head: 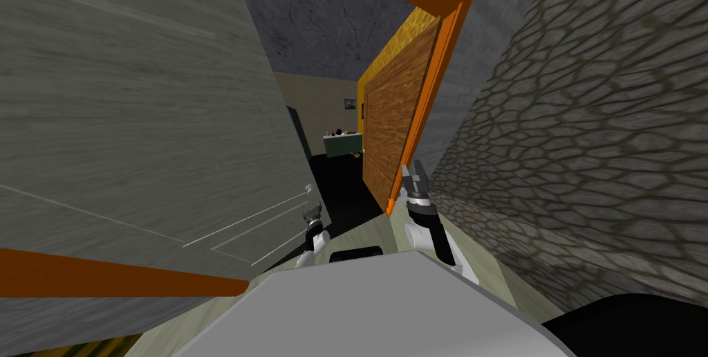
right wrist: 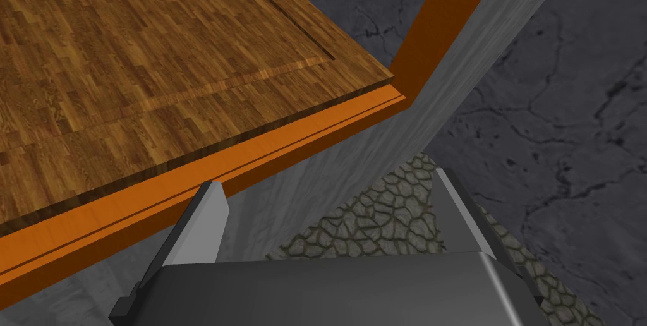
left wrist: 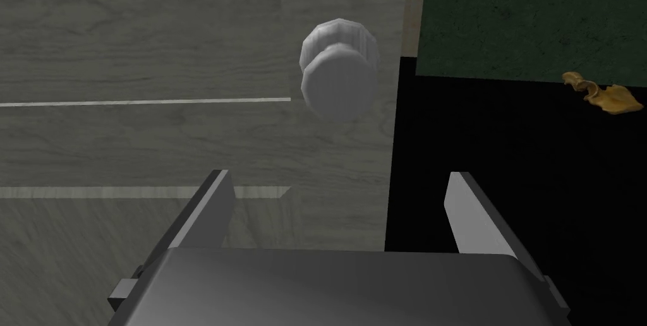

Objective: Push the door open

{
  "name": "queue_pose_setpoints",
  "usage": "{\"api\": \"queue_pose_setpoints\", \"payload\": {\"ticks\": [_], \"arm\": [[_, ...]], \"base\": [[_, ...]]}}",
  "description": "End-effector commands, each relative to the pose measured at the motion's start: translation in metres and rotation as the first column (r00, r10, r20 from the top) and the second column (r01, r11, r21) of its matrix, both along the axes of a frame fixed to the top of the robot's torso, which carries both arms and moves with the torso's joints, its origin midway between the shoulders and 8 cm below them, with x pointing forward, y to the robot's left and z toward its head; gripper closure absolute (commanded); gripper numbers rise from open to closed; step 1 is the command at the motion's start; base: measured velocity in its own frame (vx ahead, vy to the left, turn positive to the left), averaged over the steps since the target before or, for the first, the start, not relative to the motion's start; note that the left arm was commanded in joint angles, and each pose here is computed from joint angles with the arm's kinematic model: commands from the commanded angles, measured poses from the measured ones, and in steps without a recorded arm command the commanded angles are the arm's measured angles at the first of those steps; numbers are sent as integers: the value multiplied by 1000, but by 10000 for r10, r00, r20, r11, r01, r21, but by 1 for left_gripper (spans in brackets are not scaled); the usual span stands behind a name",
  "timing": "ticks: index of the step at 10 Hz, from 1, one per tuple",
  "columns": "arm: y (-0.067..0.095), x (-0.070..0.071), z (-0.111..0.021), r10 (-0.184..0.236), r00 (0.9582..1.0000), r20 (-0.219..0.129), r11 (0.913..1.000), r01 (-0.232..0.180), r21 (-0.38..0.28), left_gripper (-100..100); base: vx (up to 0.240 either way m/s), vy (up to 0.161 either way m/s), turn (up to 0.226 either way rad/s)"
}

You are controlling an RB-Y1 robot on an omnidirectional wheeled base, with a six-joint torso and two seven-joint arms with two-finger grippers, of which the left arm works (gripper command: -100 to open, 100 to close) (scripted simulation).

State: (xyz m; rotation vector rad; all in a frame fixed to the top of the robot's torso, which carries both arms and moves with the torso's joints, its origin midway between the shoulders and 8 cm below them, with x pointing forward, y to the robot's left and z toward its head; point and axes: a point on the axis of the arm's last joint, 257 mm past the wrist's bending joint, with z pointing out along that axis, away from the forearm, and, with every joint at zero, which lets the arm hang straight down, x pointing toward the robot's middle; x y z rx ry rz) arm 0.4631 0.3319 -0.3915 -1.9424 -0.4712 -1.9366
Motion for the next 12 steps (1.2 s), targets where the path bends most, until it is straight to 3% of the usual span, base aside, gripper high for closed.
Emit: {"api": "queue_pose_setpoints", "payload": {"ticks": [1,2,5,10,11,12], "arm": [[0,0,0,0,10000,0,10000,0,0,-100],[11,0,2,67,10000,32,9999,-67,78,-100],[19,-1,2,132,9999,41,9998,-132,126,-100],[19,-2,1,183,9998,40,9998,-183,18,-100],[19,-2,1,183,9998,40,9998,-183,18,100],[19,-2,1,183,9998,40,9998,-183,18,100]], "base": [[-9,1,-3],[111,41,-27],[180,109,-23],[163,80,-19],[-8,-9,-8],[-25,-20,3]]}}
